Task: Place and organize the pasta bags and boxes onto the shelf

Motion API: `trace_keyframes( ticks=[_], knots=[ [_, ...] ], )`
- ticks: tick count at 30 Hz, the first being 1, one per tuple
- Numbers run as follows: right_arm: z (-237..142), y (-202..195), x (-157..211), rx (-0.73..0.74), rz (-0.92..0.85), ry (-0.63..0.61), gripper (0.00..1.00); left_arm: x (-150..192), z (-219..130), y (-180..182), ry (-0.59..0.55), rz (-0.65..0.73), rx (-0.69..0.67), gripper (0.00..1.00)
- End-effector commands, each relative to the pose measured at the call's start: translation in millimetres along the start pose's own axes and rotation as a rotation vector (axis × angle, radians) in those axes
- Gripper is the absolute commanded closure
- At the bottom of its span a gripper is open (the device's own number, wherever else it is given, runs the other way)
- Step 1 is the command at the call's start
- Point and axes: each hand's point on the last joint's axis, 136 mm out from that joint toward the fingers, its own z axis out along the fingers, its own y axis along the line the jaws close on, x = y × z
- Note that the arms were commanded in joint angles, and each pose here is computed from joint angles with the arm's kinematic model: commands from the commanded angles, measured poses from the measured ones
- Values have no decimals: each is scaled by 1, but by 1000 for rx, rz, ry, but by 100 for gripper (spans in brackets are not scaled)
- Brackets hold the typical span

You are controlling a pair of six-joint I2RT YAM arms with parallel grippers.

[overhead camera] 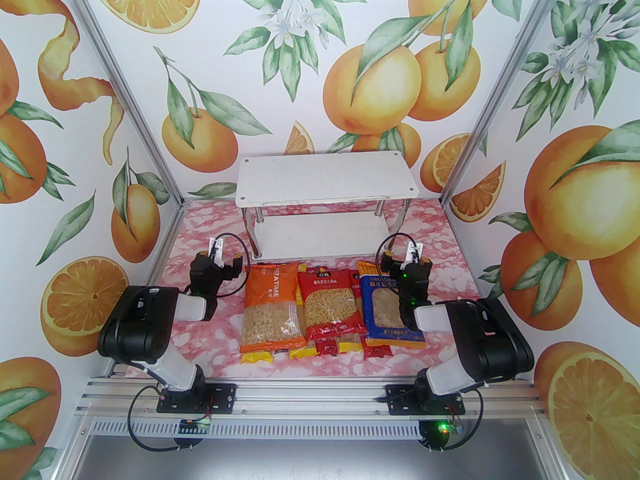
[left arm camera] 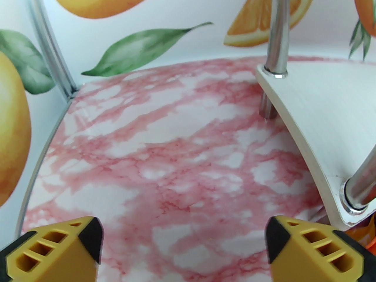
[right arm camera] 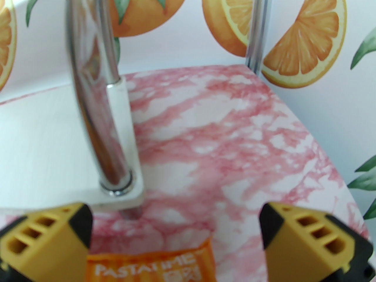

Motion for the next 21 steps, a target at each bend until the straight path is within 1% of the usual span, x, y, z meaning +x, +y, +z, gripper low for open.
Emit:
trace_keyframes(
  ticks=[1, 4, 5, 9, 12, 13, 18, 21],
  knots=[
    [-11, -2, -29, -4, 22, -38, 0, -45, -5, -6, 36, -30, 80, 22],
    [-23, 4, -42, -34, 24, -2, 0, -79, -25, -23, -18, -116, 160, 22],
    [-29, 7, -42, -39, 14, 39, 0, -88, -35, -31, -34, -125, 171, 22],
    [-53, 28, -56, -83, -22, 146, 0, -104, -75, -59, -32, -135, 197, 21],
    [-78, 48, -53, -155, -6, 254, 0, -98, -101, -76, 21, -149, 217, 21],
    [-87, 54, -50, -178, 11, 296, 0, -91, -108, -77, 47, -151, 198, 21],
    [-126, 80, -25, -292, 62, 452, 0, -66, -141, -86, 125, -193, 218, 21],
    [-152, 98, -8, -347, 28, 523, 1, -49, -157, -89, 169, -219, 224, 21]
  ],
)
